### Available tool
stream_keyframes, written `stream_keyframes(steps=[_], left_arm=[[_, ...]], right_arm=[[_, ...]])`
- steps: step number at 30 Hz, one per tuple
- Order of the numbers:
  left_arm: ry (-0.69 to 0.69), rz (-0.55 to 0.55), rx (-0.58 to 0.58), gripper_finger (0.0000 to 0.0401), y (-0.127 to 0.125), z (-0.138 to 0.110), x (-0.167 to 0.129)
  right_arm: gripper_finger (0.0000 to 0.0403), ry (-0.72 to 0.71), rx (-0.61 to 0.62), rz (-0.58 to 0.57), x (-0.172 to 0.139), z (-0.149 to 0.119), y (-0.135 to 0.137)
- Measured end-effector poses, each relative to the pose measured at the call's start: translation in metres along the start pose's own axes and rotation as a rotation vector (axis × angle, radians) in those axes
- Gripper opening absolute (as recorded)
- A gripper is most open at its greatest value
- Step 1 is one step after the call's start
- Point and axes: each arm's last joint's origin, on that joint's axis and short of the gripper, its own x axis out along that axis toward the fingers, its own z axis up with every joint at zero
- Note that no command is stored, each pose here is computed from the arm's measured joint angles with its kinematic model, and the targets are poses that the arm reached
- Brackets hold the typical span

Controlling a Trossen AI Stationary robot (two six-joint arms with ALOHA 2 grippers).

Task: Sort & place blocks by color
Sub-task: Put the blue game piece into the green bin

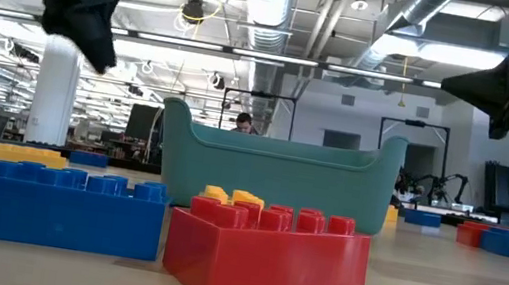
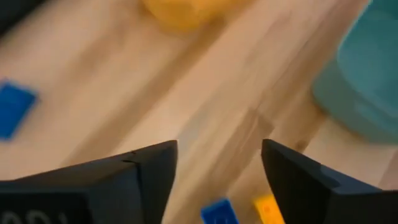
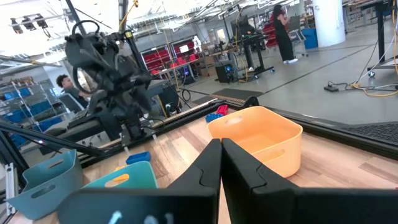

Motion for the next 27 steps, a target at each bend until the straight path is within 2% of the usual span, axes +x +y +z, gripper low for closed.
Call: stream_keyframes(steps=[5,12,17,22,27], left_arm=[[0.143,0.068,-0.074,0.0259,-0.004,-0.017,0.011],[0.242,0.069,-0.146,0.026,-0.011,-0.043,0.021],[0.249,0.053,-0.215,0.0259,-0.011,-0.063,0.033],[0.224,0.001,-0.244,0.0258,-0.013,-0.071,0.042],[0.239,0.041,-0.226,0.0258,-0.006,-0.08,0.049]], right_arm=[[0.0035,0.0,0.0,0.0,0.0,0.0,0.0],[0.0035,0.0,0.0,0.0,0.0,0.0,0.0],[0.0035,0.0,0.0,0.0,0.0,0.0,0.0],[0.0035,0.0,0.0,0.0,0.0,0.0,0.0],[0.0035,0.0,0.0,0.0,0.0,0.0,0.0]])
